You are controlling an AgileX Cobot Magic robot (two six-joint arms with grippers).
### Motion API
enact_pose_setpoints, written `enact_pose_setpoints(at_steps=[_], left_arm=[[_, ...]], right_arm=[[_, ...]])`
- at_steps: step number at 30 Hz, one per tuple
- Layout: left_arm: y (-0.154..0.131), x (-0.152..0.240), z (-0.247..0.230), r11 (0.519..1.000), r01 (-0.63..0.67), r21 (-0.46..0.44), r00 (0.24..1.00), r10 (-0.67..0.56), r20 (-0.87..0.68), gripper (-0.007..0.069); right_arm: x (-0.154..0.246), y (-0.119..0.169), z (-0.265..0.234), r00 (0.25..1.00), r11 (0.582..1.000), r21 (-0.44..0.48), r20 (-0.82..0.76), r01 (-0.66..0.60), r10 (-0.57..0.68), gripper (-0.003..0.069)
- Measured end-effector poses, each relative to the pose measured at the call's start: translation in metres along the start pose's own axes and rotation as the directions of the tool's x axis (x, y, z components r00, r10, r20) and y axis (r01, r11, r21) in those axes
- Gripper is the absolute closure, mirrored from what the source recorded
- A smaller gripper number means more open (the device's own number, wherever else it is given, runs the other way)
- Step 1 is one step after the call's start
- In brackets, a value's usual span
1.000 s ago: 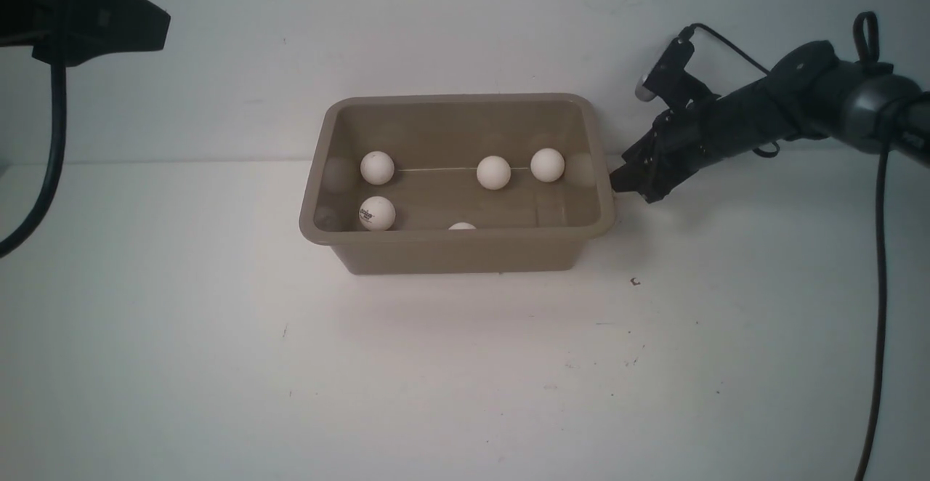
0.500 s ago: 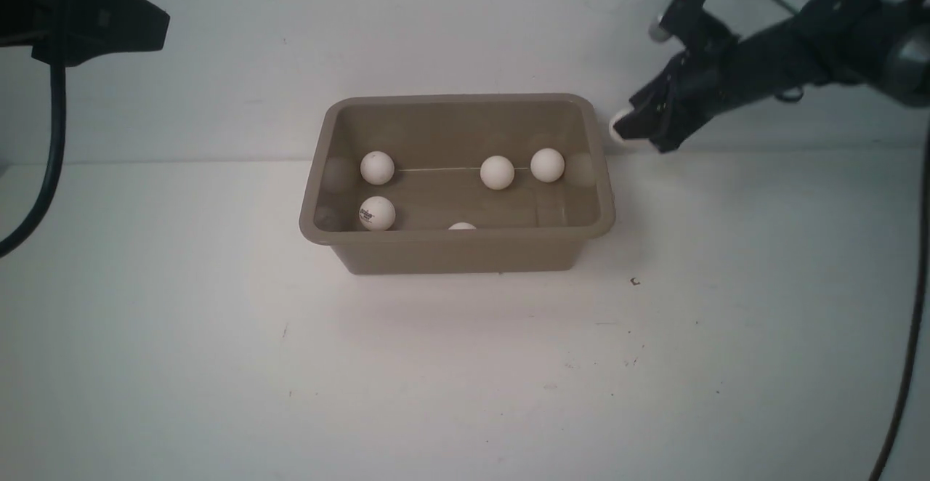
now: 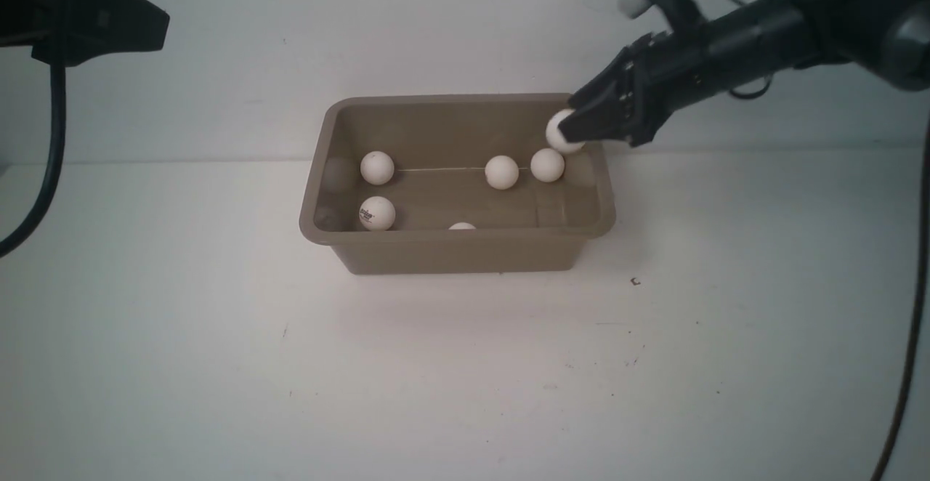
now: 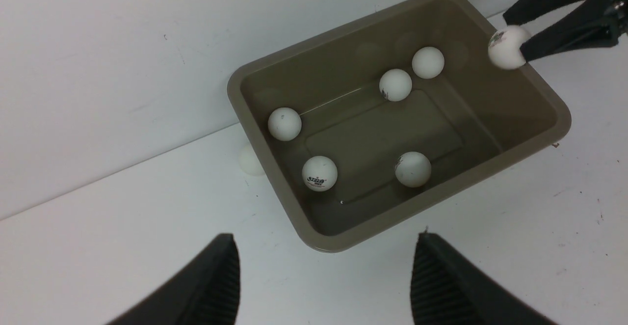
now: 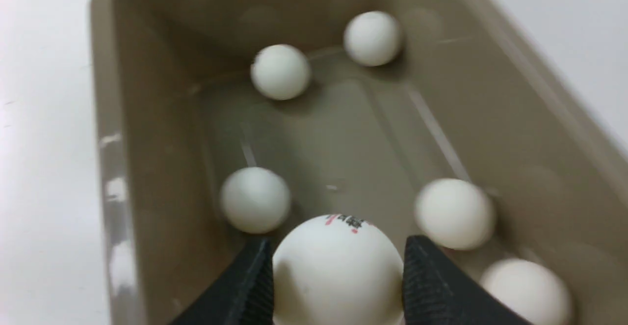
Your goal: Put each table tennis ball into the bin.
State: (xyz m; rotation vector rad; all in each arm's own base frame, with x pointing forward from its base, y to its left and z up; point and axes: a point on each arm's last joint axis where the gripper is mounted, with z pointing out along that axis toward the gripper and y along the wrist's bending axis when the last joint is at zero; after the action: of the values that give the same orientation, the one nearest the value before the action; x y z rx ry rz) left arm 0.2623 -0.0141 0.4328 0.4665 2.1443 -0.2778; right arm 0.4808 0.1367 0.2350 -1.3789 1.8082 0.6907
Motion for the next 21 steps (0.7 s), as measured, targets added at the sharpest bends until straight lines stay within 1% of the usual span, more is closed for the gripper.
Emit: enact_pose_setpoints(at_steps=[3, 7, 8, 9, 10, 11, 13, 15, 17, 19, 21], left_arm=[[0.000, 0.000, 0.000, 1.000, 0.000, 0.000, 1.000, 0.000, -0.001, 0.0200], [0.000, 0.000, 0.000, 1.000, 0.000, 0.000, 1.000, 0.000, -0.001, 0.0200], [0.000, 0.000, 0.000, 1.000, 0.000, 0.000, 1.000, 0.000, -0.001, 0.0200], [0.000, 0.000, 0.000, 1.000, 0.000, 0.000, 1.000, 0.000, -0.001, 0.0200], [0.000, 0.000, 0.000, 1.000, 0.000, 0.000, 1.000, 0.000, -0.001, 0.0200], [0.000, 0.000, 0.000, 1.000, 0.000, 0.000, 1.000, 0.000, -0.001, 0.0200], [0.000, 0.000, 0.000, 1.000, 0.000, 0.002, 1.000, 0.000, -0.003, 0.0200], [-0.001, 0.001, 0.000, 1.000, 0.000, 0.006, 1.000, 0.000, -0.008, 0.0200], [-0.001, 0.001, 0.000, 1.000, 0.001, 0.009, 1.000, 0.000, -0.011, 0.0200], [-0.001, 0.001, 0.000, 1.000, 0.001, 0.010, 1.000, 0.000, -0.012, 0.0200], [-0.001, 0.001, 0.000, 1.000, 0.001, 0.010, 1.000, 0.000, -0.013, 0.0200]], right_arm=[[-0.003, 0.009, 0.015, 1.000, 0.999, -0.038, -0.024, 0.000, -0.001, 0.0349], [-0.006, 0.014, 0.022, 0.999, 0.999, -0.049, -0.040, 0.007, -0.009, 0.0349], [-0.007, 0.014, 0.024, 0.999, 0.999, -0.039, -0.040, 0.004, -0.005, 0.0333], [-0.008, 0.013, 0.024, 0.999, 1.000, -0.026, -0.040, -0.002, 0.001, 0.0302], [-0.008, 0.013, 0.024, 0.999, 1.000, -0.023, -0.039, -0.002, 0.001, 0.0295], [-0.008, 0.012, 0.024, 0.999, 1.000, -0.007, -0.031, -0.011, 0.011, 0.0221], [-0.011, 0.010, 0.023, 1.000, 1.000, 0.008, -0.009, -0.020, 0.021, 0.0154], [-0.017, 0.010, 0.017, 1.000, 0.999, 0.026, 0.017, -0.025, 0.025, 0.0113], [-0.027, 0.008, 0.004, 0.999, 0.997, 0.072, 0.043, -0.018, 0.015, 0.0096], [-0.042, 0.005, -0.021, 0.997, 0.988, 0.151, 0.081, -0.006, -0.006, 0.0090], [-0.061, 0.003, -0.059, 0.992, 0.966, 0.260, 0.121, 0.012, -0.045, 0.0088]])
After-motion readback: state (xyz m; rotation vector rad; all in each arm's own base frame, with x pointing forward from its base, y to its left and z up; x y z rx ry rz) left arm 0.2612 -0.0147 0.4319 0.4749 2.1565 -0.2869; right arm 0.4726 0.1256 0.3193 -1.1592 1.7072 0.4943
